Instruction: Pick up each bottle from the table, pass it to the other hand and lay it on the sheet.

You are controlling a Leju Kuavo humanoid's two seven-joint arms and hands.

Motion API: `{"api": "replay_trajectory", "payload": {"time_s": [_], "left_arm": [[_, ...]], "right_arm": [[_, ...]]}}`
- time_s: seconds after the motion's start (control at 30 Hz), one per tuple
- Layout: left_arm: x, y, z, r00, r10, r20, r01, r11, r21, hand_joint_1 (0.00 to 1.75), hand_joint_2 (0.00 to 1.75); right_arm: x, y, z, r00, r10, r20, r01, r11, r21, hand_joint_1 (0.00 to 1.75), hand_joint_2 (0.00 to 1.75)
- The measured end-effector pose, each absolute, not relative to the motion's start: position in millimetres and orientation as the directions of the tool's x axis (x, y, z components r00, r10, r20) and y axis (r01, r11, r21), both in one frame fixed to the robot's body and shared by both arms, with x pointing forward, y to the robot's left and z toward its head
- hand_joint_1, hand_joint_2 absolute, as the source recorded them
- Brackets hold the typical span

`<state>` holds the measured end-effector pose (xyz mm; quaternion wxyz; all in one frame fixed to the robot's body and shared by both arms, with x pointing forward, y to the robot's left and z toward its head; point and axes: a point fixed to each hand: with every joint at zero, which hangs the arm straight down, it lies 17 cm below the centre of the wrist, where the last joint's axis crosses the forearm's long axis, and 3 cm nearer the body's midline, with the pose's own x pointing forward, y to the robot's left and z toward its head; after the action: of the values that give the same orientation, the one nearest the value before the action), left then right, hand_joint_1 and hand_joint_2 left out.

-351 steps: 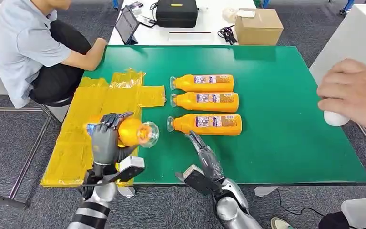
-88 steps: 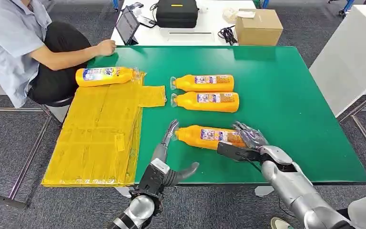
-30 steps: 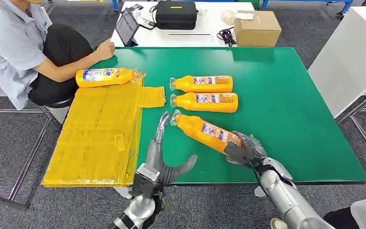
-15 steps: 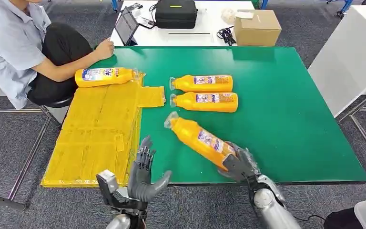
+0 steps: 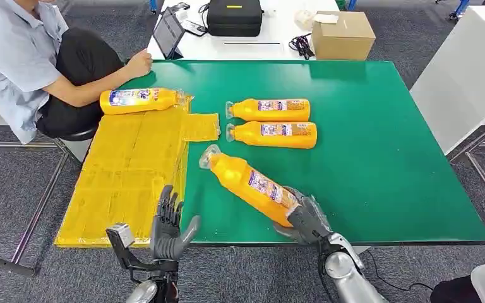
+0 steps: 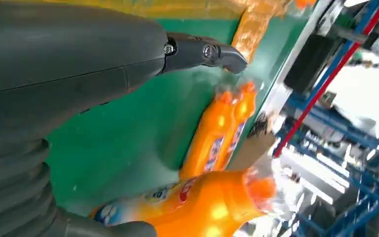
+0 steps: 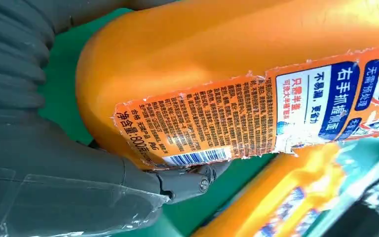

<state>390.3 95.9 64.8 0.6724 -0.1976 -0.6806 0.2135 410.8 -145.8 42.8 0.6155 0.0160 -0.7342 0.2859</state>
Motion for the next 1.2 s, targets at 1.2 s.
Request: {"api": "replay_trajectory", "payload": {"time_s": [1.2], "left_arm": [[400,49,123,-0.035,0.715,0.698,0.301,0.674,-0.675,0.00,1.75]], "right_arm": [[386,-52,77,-0.341,0.146,0.929,-0.612,0.716,-0.337,1.75,1.75]]}}
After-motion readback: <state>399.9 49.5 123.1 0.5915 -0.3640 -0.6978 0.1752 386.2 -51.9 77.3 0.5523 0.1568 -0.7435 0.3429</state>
